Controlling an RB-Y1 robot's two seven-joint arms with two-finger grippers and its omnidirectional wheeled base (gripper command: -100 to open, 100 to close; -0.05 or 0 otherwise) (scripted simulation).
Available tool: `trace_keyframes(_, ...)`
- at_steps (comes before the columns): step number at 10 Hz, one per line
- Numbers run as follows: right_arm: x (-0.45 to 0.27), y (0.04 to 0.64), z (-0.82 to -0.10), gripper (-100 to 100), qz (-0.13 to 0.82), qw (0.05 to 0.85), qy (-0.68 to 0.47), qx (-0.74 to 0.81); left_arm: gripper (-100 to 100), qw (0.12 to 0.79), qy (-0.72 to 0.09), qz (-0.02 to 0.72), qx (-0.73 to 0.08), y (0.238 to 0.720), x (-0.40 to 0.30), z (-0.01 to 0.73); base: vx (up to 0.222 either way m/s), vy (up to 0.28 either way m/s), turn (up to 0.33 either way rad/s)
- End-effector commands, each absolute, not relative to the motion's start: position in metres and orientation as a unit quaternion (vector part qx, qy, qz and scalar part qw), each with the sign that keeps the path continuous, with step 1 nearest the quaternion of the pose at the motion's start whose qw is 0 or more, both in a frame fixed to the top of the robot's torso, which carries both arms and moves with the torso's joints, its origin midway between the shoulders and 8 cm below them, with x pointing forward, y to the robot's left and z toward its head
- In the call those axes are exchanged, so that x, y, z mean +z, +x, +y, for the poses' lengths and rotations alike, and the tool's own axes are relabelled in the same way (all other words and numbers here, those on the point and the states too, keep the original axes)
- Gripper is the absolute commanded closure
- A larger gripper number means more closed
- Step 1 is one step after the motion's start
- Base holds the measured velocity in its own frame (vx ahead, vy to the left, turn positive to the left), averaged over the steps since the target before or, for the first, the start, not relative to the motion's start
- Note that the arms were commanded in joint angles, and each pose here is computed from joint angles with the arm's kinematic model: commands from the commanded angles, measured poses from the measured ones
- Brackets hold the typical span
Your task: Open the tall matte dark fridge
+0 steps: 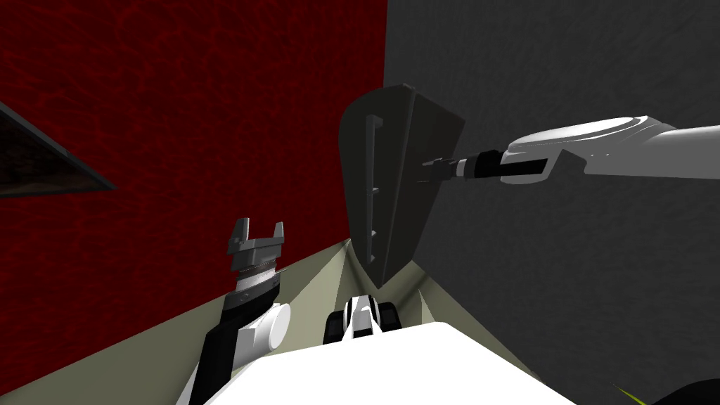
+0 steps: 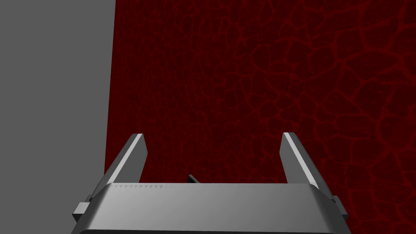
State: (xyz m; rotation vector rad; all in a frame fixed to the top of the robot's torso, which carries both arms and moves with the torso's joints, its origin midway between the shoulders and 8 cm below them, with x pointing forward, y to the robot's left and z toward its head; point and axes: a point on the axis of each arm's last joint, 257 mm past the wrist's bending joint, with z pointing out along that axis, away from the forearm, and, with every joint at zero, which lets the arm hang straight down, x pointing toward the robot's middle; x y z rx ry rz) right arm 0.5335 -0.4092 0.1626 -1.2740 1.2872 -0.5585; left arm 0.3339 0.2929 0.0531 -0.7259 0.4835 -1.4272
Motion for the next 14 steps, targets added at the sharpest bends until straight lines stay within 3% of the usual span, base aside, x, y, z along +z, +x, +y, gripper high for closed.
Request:
trace_keyframes(1, 0.189, 0.544, -0.399, -100, 0.53, 0.58, -0.56, -0.262, 0, 0.67, -0.322, 0.215, -0.633, 0.334, 0.053, 0.293, -0.025, 0.007, 0.006)
trace_keyframes(14, 0.295, 0.576, -0.307, -100, 0.416, 0.534, -0.639, -0.366, 0, 0.67, -0.322, 0.215, -0.633, 0.334, 0.053, 0.293, -0.031, 0.009, -0.004)
